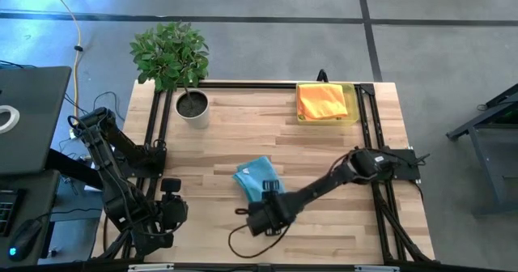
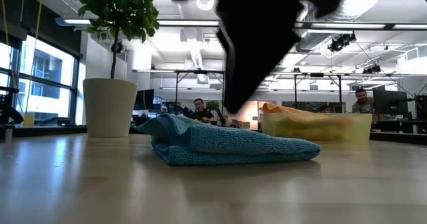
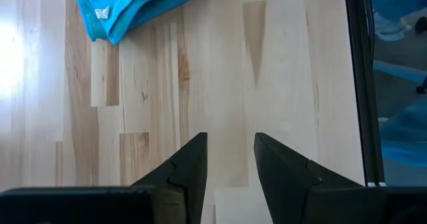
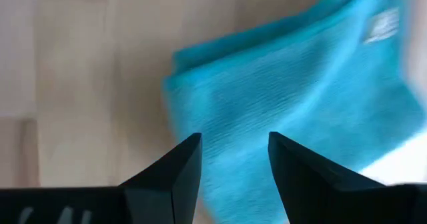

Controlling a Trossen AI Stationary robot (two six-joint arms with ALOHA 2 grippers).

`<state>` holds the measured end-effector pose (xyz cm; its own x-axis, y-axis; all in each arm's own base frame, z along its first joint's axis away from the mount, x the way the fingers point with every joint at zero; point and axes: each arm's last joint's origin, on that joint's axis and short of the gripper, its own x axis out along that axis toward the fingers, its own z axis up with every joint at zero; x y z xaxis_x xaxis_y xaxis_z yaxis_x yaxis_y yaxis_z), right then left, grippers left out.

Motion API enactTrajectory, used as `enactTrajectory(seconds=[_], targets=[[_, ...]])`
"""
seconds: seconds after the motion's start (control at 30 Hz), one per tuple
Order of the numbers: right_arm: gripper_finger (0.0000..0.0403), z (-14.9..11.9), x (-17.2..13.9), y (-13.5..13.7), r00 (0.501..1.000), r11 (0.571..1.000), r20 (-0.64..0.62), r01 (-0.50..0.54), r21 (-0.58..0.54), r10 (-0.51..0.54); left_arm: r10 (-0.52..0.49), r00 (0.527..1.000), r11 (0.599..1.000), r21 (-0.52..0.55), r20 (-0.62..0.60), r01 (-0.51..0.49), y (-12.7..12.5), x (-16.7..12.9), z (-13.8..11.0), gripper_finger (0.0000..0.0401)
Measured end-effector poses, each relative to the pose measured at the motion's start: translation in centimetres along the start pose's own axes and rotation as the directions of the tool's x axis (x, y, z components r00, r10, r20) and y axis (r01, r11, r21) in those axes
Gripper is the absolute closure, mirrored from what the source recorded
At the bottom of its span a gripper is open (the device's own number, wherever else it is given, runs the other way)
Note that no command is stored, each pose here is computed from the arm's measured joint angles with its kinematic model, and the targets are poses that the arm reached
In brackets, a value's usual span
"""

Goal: Fold microfiber towels
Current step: Put the blue microfiber towel into the yellow bin

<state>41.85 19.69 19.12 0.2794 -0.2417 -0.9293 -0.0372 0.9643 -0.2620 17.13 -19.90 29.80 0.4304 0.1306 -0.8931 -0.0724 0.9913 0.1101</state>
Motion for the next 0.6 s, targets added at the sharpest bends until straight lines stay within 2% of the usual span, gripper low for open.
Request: enactTrajectory(seconds=[0.2,0.5,0.6], targets=[[0.0238,-1.3,2.3,1.8,0.999,0.999,0.009,-0.045,0.013,0.045,0.0,1.0,1.0,-0.001,0.001,0.0,0.0,0.0,0.0,0.0286],[0.0238,-2.2,5.4,1.2,0.996,0.995,0.029,-0.084,0.048,0.083,0.003,1.0,0.999,-0.034,0.01,-0.003,0.0,0.0,0.1,0.0286],[0.0238,-2.5,6.3,0.8,0.996,0.991,0.031,-0.081,0.102,0.078,0.007,1.0,0.999,-0.035,0.017,-0.007,0.0,0.0,0.1,0.0286]])
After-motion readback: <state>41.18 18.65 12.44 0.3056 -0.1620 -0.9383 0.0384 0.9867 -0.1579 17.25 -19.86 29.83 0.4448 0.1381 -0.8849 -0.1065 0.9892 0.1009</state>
